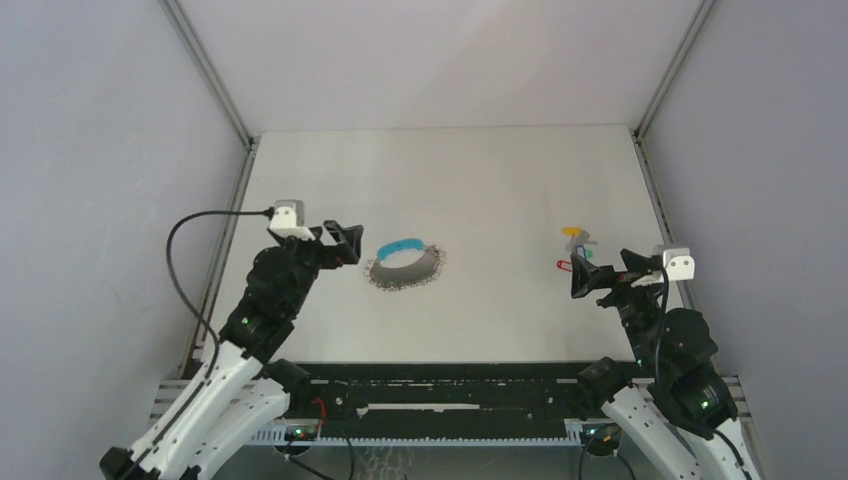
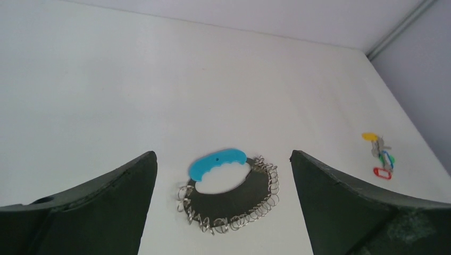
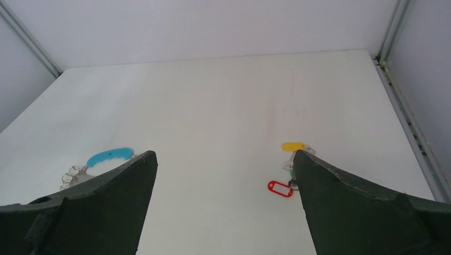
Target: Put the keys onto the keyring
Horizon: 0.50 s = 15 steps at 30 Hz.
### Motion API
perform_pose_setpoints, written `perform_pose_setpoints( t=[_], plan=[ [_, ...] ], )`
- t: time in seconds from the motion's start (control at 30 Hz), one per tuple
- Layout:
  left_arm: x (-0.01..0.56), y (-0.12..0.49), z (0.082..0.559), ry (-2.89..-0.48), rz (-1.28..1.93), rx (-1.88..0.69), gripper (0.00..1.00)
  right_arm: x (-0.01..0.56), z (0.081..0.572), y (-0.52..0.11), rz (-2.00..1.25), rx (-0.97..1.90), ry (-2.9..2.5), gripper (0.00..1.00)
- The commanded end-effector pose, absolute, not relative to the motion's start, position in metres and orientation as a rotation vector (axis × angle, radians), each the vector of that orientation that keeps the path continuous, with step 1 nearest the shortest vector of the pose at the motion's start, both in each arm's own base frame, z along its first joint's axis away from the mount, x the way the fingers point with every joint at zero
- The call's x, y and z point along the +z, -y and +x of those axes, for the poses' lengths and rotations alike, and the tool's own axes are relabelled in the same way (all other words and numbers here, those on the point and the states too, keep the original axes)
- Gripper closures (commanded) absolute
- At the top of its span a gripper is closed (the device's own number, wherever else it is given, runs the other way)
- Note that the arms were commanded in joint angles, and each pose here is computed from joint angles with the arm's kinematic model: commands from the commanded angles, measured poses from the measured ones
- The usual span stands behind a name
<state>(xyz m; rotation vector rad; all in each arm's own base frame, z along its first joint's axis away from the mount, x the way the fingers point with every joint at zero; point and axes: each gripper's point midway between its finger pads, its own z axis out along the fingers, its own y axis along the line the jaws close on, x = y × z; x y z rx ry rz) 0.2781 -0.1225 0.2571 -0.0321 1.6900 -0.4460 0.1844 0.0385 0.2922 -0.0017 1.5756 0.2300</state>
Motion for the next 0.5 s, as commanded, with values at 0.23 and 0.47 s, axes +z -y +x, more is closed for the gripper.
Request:
perform_pose_setpoints(
  t=[0.23,0.47],
  plan=[
    [0.303,0.053,0.205,-1.645,-0.21,-0.362,0.0,0.297,0.176,-0.017,0.092,0.186,-1.522,0.0],
    [0.314,0.022,0.185,-1.533,-0.15,-0.221,0.0,0.291,0.17,-0.02,0.064,0.211,-1.535,0.0]
  ],
)
